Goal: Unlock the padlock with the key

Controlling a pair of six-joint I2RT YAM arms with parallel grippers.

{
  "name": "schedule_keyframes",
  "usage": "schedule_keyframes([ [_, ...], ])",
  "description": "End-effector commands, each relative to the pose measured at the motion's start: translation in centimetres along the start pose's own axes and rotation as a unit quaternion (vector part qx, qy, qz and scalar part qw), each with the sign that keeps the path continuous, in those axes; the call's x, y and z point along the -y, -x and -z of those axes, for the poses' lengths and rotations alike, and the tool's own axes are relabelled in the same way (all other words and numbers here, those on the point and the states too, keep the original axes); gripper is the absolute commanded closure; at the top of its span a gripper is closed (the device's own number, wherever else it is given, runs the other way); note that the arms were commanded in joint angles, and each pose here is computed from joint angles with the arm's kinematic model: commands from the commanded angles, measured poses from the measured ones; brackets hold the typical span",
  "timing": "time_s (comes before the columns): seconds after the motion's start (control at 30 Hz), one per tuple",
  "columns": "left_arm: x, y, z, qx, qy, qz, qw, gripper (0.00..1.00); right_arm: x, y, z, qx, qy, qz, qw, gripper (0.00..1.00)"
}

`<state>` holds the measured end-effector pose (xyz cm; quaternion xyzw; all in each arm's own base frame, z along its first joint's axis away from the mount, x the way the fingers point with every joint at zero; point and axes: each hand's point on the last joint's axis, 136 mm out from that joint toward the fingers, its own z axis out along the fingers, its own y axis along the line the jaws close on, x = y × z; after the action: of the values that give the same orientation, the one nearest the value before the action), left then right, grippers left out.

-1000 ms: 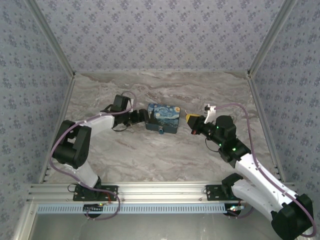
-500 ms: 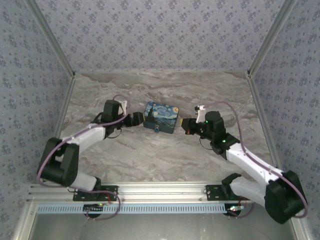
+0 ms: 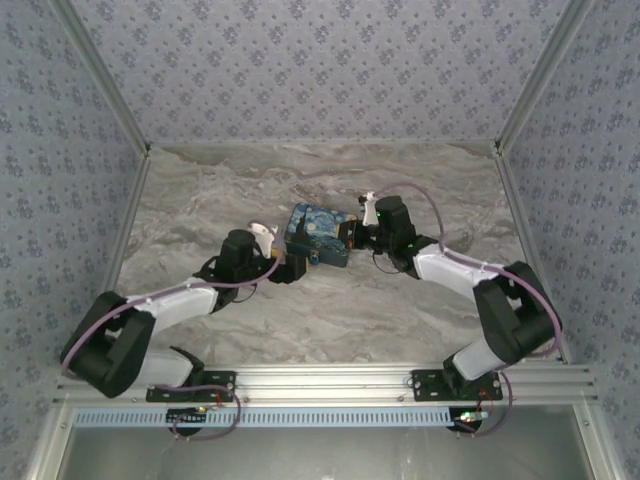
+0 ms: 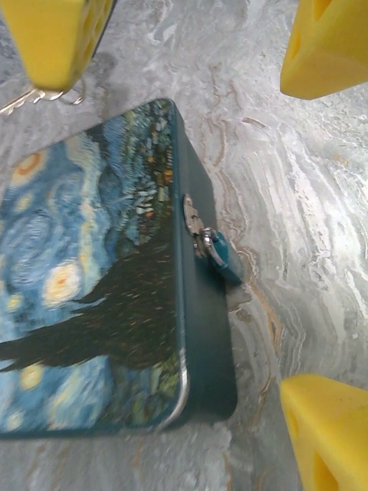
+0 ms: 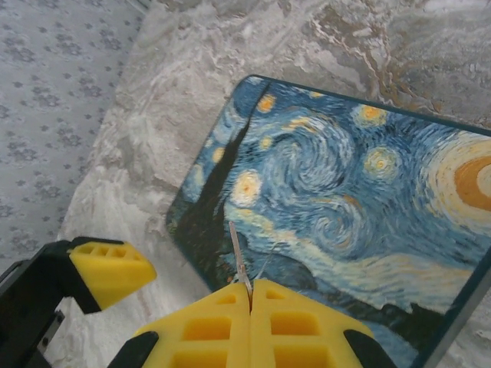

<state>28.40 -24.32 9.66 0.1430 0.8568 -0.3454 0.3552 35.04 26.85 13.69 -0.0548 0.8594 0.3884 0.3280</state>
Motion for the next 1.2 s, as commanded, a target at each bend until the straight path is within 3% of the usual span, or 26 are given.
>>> schedule_keyframes([
  [0.0, 0.9, 0.0, -1.6, -0.001, -0.023, 0.000, 1.000, 0.09, -0.1, 0.9, -1.0, -0.001, 0.007, -0.001, 1.000, 1.00],
  [0.23, 1.1, -1.2, -3.5, -0.016, -0.040, -0.006, 0.999, 0.11, 2.8, -0.7, -1.6, -0.037, -0.039, -0.012, 0.998, 1.00],
  [0.63, 1.5, -1.4, -5.5, 0.006, -0.073, -0.037, 0.997, 0.15, 5.4, -3.8, -1.6, -0.081, -0.097, -0.015, 0.992, 1.00],
  [1.17, 1.1, -1.9, -8.0, -0.007, -0.081, -0.033, 0.996, 0.25, 5.2, -4.0, -1.1, -0.080, -0.101, -0.009, 0.992, 1.00],
])
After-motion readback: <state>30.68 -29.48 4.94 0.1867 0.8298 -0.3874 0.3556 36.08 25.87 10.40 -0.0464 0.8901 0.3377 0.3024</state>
